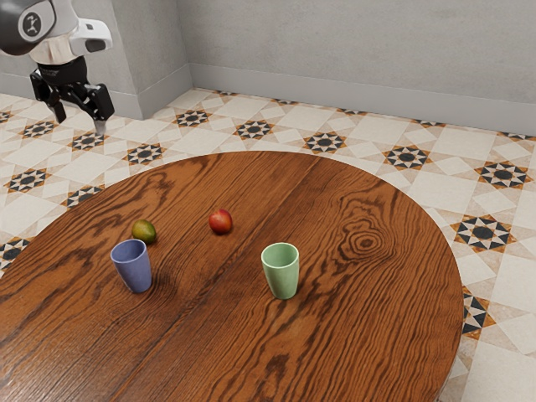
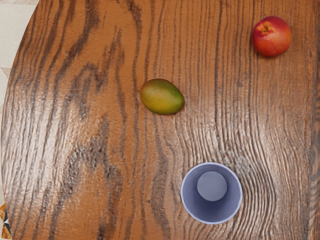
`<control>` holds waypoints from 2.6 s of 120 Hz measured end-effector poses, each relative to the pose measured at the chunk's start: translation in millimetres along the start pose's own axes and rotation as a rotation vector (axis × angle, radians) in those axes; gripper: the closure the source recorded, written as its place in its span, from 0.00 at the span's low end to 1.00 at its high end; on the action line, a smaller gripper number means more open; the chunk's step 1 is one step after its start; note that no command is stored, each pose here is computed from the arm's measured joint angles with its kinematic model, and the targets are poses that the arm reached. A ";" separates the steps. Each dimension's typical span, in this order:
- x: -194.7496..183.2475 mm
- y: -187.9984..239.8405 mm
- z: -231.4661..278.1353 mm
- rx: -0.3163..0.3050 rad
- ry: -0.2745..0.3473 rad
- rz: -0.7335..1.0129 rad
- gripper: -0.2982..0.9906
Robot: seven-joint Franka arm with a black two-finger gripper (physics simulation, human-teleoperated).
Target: Place the left cup onto the right cup
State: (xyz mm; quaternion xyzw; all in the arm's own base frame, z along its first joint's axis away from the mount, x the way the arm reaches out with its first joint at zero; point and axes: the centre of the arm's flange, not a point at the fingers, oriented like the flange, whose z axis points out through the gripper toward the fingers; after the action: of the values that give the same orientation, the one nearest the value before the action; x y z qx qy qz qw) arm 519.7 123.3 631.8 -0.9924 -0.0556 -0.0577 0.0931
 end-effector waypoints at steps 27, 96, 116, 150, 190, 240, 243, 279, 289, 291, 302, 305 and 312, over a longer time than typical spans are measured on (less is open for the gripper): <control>-1.3 2.0 4.8 -0.006 -0.001 0.023 0.23; -30.7 42.1 196.0 -0.080 -0.284 0.023 0.23; -30.2 52.0 238.7 -0.094 -0.308 0.007 0.23; -21.5 87.1 268.0 -0.096 -0.290 0.041 0.23; -13.0 92.8 305.1 -0.096 -0.266 0.026 0.23; -3.0 93.7 313.8 -0.085 -0.208 0.028 0.61; -2.7 93.5 313.5 -0.084 -0.206 0.028 0.64; -2.0 85.1 311.0 -0.068 -0.195 0.029 0.81; -1.2 83.9 305.5 -0.066 -0.187 0.030 0.82; -1.0 83.7 303.5 -0.066 -0.183 0.029 0.82; 1.5 84.9 286.5 -0.063 -0.155 0.034 0.82; 2.4 85.8 281.9 -0.063 -0.148 0.036 0.82; 10.1 89.0 267.9 -0.061 -0.127 0.040 0.83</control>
State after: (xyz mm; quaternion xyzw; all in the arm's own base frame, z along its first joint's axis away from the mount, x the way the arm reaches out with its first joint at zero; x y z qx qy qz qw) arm 568.4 88.6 355.7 -0.9974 -0.0396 0.0058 0.0601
